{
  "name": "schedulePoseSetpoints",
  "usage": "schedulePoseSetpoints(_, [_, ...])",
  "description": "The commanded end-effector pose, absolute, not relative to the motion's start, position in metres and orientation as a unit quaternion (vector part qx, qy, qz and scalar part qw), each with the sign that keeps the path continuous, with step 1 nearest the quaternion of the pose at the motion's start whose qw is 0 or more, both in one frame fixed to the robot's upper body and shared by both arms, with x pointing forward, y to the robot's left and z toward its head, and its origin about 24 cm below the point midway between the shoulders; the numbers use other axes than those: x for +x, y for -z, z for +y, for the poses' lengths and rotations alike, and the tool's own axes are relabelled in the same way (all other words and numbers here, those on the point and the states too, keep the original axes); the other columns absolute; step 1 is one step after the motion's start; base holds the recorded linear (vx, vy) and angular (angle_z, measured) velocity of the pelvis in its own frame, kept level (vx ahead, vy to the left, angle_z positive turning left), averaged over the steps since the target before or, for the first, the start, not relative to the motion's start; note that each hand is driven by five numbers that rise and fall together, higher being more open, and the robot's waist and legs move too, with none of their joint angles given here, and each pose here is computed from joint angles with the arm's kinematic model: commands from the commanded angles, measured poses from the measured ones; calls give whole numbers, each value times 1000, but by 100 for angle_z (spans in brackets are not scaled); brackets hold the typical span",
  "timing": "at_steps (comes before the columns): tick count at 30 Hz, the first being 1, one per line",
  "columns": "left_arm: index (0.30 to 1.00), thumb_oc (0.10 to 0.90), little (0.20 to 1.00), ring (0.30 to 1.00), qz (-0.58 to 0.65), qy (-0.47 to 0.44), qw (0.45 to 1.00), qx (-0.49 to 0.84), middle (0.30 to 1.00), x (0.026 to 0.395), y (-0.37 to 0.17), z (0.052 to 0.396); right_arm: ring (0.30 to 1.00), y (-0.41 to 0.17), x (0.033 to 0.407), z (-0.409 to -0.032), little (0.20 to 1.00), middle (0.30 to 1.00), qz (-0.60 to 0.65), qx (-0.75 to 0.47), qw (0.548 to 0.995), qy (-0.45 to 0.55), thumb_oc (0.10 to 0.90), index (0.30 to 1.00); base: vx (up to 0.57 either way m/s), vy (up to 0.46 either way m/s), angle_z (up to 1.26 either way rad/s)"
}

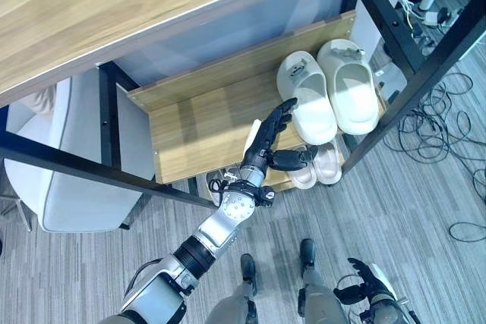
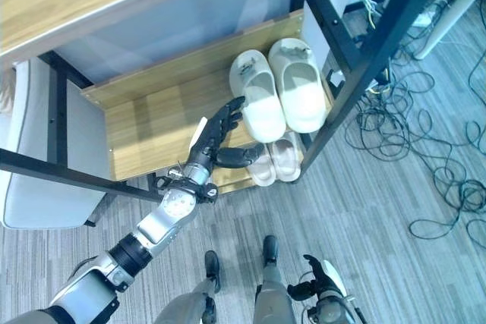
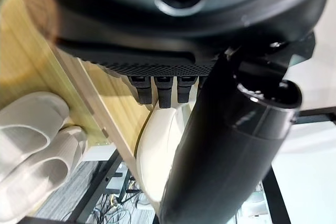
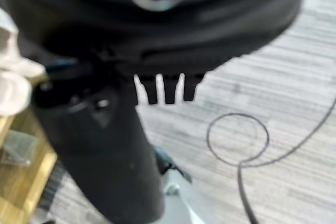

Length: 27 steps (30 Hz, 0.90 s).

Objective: Arrange the slippers neatly on the shoe rack.

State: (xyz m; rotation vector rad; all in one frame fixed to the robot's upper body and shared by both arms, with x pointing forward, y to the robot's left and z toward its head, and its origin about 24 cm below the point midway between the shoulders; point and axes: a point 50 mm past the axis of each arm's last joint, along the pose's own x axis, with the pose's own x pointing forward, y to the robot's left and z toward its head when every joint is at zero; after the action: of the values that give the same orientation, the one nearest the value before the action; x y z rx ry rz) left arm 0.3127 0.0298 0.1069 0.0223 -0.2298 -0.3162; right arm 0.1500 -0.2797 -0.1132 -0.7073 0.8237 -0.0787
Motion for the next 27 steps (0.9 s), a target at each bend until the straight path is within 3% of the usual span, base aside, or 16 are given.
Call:
schedulePoseSetpoints(1, [900,800,900,900,-227,155,961,-28,900,316,-155,39,900,120,138,-270,900,900,396,-333,856,17,800,900,-2,-25,29])
schedulePoseSetpoints(11, [900,800,900,900,-228,166,959,-39,900,296,-148,77,900,128,131,-261,900,900,416,-320,851,8,800,900,-10,-24,33])
schedulePoseSetpoints(27, [900,800,900,900,-37,158,986,34,900,236,-50,145,900,148,110,-241,900,900,478,-296,827,-20,800,900,-9,35,21])
